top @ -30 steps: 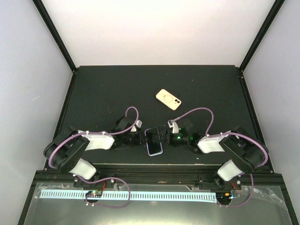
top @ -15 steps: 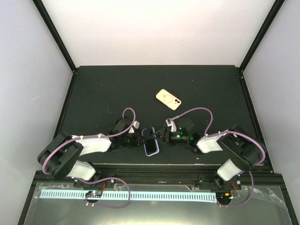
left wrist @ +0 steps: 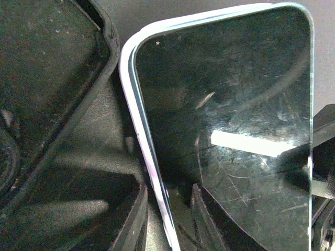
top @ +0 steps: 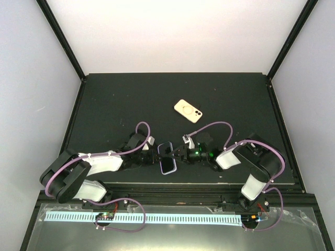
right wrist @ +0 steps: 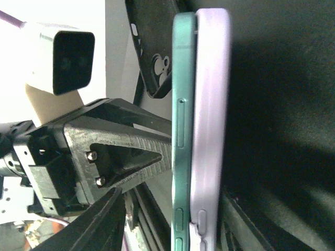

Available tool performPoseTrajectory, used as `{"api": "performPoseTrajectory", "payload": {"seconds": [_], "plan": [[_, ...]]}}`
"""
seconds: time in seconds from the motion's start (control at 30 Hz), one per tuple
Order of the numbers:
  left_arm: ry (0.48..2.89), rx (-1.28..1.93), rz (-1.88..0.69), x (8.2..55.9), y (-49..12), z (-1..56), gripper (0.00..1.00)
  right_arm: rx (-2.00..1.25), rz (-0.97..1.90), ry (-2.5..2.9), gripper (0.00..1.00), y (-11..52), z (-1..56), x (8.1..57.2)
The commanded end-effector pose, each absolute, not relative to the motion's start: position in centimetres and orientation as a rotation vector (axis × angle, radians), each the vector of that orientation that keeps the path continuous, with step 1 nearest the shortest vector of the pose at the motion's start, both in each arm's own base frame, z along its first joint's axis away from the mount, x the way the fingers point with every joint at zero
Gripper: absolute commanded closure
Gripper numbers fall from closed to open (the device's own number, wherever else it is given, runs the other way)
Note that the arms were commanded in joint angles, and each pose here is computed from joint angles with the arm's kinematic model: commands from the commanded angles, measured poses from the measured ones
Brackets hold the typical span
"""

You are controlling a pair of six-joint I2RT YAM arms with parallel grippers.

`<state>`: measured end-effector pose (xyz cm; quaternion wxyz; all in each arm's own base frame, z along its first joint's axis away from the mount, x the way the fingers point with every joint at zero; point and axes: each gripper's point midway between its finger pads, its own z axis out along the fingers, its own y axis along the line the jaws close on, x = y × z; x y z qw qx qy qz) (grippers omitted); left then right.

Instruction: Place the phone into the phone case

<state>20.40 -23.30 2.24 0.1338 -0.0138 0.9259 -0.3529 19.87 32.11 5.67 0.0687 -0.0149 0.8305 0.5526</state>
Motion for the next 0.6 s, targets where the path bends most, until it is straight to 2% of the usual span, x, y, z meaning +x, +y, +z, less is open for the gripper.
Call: {"api": "performPoseTrajectory", "payload": {"seconds": [0.0,0.1,0.27,0.43,0.53,0.57], "plan": [[2.688,-0.016,-1.03,20.04,-23.4,2.16,0.74,-0.138,1.737,2.428,0.61,33.32,7.36,19.93],[2.688,-0.016,-1.03,19.97,-23.35,2.12,0.74,-0.138,1.752,2.41,0.69,33.38,7.72,19.96],[2.684,-0.015,-1.035,19.98,-23.37,2.25,0.73,-0.149,1.743,2.408,0.78,33.4,7.81,20.04],[2.681,-0.021,-1.038,20.02,-23.37,2.35,0.72,-0.161,1.72,2.409,0.94,33.26,7.63,20.1],[2.684,-0.021,-1.04,19.96,-23.41,2.32,0.73,-0.161,1.699,2.418,0.95,33.11,7.37,20.09],[2.685,-0.02,-1.04,19.94,-23.42,2.3,0.72,-0.162,1.696,2.422,0.9,33.11,7.37,20.08]]}}
